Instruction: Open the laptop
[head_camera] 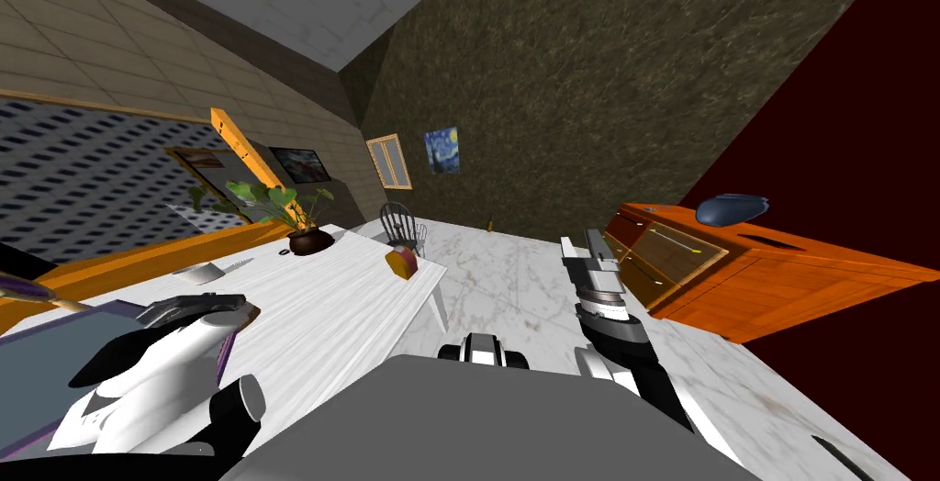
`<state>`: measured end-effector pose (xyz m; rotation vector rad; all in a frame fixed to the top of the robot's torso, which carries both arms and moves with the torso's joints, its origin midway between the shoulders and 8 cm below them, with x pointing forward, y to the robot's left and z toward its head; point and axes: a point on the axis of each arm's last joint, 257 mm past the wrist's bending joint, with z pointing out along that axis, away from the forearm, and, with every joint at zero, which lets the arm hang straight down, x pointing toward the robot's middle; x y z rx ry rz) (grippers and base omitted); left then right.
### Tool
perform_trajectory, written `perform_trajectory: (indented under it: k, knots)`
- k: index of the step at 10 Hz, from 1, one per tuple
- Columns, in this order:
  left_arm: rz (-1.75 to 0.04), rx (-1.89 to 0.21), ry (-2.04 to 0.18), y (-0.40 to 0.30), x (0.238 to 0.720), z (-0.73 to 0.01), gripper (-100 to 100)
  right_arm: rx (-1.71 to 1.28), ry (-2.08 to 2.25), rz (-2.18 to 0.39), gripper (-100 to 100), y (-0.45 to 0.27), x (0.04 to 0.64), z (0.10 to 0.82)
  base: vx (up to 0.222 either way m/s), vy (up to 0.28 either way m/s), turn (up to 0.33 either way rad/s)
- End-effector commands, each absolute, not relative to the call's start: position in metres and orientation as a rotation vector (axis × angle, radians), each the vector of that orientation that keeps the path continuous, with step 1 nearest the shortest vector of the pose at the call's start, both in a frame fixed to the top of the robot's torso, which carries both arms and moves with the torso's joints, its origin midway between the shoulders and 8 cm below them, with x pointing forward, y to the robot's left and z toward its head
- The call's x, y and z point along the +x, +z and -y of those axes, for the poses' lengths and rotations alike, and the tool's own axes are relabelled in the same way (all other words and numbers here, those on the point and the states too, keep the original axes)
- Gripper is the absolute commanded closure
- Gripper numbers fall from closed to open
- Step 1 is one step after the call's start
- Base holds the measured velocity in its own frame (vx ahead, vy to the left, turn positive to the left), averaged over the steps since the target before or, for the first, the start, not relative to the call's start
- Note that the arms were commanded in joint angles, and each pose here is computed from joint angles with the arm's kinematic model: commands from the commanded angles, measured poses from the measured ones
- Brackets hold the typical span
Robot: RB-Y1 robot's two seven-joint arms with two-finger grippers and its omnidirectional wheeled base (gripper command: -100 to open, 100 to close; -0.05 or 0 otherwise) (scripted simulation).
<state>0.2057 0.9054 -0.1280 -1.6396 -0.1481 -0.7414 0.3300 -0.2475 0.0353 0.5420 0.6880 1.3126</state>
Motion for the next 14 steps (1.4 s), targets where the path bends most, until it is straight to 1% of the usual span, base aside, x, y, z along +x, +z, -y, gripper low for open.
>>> perform_trajectory:
  k: [1, 2, 4, 5, 6, 14]
  knots:
    - [0.177, -1.619, -0.675, -0.12, 0.159, -0.914, 100, 0.542, 1.313, -0.688, 0, 0.035, 0.33, 0.248, -0.028, -0.018, -0.392]
    - [0.208, -1.608, -0.657, -0.117, 0.14, -0.919, 100, 0.542, 1.313, -0.688, 0, 0.035, 0.33, 0.247, -0.036, -0.01, -0.275]
    - [0.25, -1.595, -0.655, -0.114, 0.124, -0.922, 100, 0.542, 1.313, -0.688, 0, 0.035, 0.33, 0.248, -0.012, -0.003, 0.036]
    - [0.237, -1.598, -0.657, -0.114, 0.129, -0.921, 100, 0.542, 1.313, -0.688, 0, 0.035, 0.33, 0.248, -0.003, -0.002, 0.012]
    - [0.25, -1.586, -0.697, -0.099, 0.135, -0.922, -100, 0.542, 1.313, -0.688, 0, 0.035, 0.33, 0.248, -0.096, 0.025, -0.118]
    - [0.273, -1.55, -0.865, -0.041, 0.168, -0.92, -100, 0.542, 1.313, -0.688, 0, 0.035, 0.33, 0.248, -0.171, 0.03, -0.091]
